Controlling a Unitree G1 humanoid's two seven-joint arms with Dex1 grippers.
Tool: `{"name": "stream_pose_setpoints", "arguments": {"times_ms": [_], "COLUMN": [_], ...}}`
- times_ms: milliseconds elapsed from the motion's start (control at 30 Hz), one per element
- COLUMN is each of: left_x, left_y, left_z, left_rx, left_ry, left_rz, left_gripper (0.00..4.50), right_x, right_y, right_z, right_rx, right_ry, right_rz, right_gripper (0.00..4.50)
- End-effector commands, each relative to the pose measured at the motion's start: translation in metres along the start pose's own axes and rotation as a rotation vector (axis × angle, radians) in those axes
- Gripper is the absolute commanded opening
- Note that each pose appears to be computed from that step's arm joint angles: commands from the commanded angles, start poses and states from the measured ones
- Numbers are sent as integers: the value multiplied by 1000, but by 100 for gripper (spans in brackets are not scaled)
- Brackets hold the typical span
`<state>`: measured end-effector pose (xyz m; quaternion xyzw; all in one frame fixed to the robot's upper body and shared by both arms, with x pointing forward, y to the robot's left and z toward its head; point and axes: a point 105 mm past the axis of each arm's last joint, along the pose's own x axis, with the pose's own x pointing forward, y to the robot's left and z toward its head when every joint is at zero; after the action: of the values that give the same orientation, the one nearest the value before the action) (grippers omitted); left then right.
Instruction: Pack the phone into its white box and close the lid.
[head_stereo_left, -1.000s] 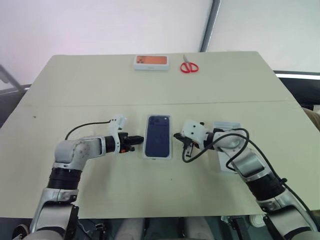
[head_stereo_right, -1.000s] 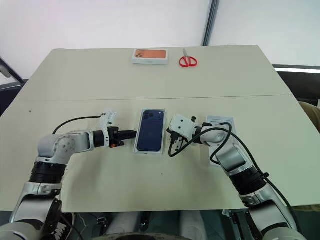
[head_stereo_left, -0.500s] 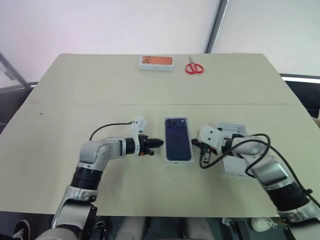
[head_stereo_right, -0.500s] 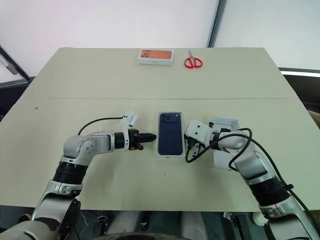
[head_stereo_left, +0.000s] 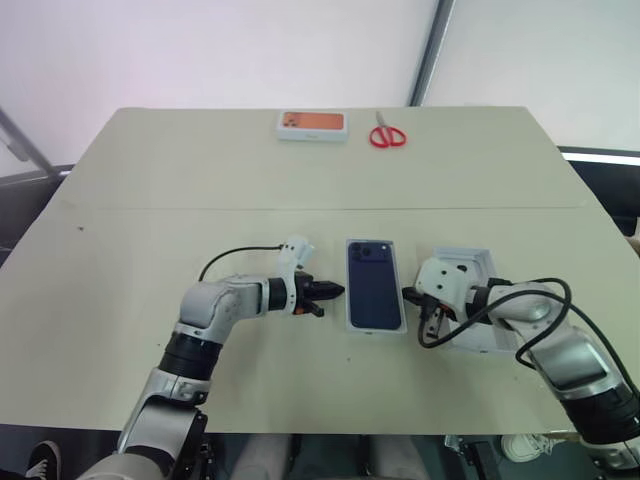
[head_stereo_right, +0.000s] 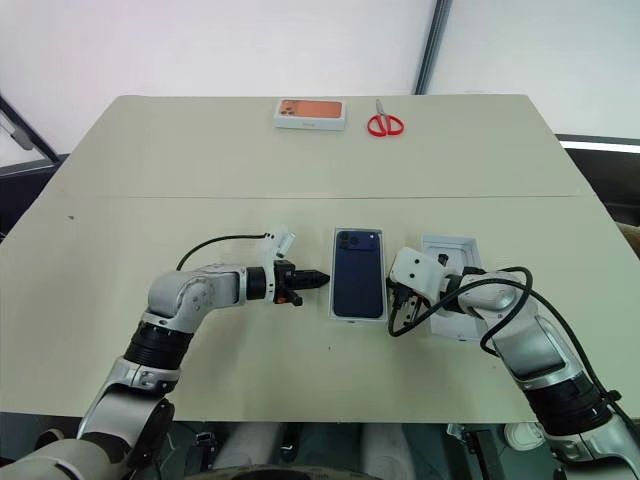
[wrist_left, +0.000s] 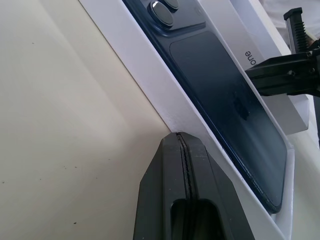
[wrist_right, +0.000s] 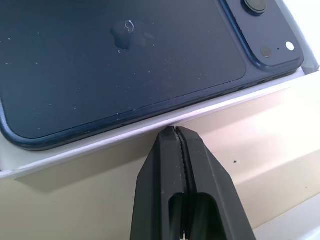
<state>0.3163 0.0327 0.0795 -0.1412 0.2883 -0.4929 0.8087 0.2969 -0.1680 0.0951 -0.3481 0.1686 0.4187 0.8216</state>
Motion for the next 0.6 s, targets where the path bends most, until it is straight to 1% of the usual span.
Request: {"name": "stream_pose_setpoints", "arguments": {"times_ms": [33,200,300,400,467,533,600], "left_x": [4,-10,-19,-27,-32,-38,-44], "left_y": [-9,3,6,7,10,9,8], "left_z": [-4,1,4,7,10,14,19], "left_rx": [6,7,31,47,73,80,125], "left_ry": [19,-1,-16,-30,-40,-55,-79], "left_rz": [-39,4,10,1,11,-1,-10], "left_gripper": [0,0,0,0,0,0,0], "right_x": [-5,-18,-26,-31,-34,-36,-37], "right_y": [-5,-2,0,-4,-6,-8,-10], "right_z": [3,-9,-14,-20,-20,-16,-10], "right_rx": [-19,-29,-20,-15,-16,-4,4], "right_ry": [-7,35,43,62,58,35,10], "right_rz": [-18,12,20,-3,-12,-22,-24], "right_gripper": [2,2,2,2,2,2,2]}}
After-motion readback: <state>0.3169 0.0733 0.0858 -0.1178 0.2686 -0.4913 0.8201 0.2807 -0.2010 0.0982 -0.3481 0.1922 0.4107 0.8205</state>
